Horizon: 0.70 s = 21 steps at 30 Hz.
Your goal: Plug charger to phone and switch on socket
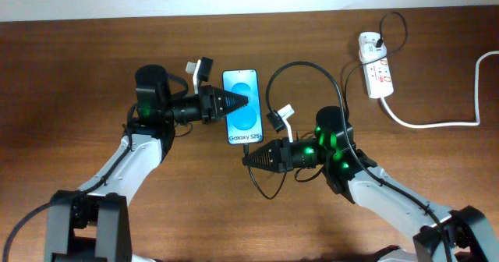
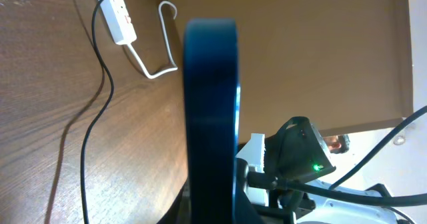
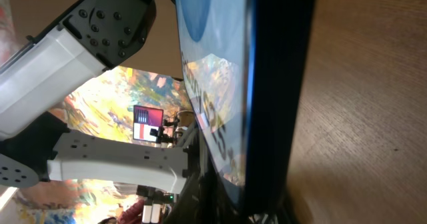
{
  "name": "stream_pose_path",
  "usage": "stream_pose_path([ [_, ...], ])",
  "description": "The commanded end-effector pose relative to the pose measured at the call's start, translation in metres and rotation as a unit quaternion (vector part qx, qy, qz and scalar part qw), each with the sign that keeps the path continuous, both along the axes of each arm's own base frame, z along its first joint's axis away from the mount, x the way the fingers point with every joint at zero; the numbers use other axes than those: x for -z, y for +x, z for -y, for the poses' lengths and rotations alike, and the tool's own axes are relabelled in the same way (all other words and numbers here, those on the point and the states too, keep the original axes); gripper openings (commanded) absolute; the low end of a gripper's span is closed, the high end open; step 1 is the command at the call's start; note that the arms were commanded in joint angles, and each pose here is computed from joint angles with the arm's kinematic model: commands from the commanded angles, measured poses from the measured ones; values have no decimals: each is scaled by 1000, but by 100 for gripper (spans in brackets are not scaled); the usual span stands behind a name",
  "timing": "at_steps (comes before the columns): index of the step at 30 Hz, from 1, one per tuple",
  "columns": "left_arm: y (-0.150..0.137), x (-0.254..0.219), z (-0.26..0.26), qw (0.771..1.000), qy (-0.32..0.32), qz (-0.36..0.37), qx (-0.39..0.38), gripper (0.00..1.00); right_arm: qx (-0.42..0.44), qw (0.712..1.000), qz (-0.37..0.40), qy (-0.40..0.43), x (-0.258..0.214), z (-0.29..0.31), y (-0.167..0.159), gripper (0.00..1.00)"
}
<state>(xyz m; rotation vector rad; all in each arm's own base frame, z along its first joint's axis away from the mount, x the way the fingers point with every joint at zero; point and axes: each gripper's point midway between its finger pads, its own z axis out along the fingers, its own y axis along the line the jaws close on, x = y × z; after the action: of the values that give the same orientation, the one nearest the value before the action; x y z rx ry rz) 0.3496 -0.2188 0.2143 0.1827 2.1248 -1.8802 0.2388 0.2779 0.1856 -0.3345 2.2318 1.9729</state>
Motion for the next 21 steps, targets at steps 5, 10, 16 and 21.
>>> stream_pose_path([
  [5,-90,7,31,977,-45,-67,197,0,199,971,135,6,-63,18,103,4],
  [10,-94,7,35,976,-45,-67,203,0,199,972,127,1,-60,18,102,4],
  [16,-87,11,36,980,-36,-66,184,0,194,976,100,-14,-48,18,100,6],
  [21,-80,11,30,982,-36,-74,171,0,181,980,78,-27,-38,18,94,9],
])
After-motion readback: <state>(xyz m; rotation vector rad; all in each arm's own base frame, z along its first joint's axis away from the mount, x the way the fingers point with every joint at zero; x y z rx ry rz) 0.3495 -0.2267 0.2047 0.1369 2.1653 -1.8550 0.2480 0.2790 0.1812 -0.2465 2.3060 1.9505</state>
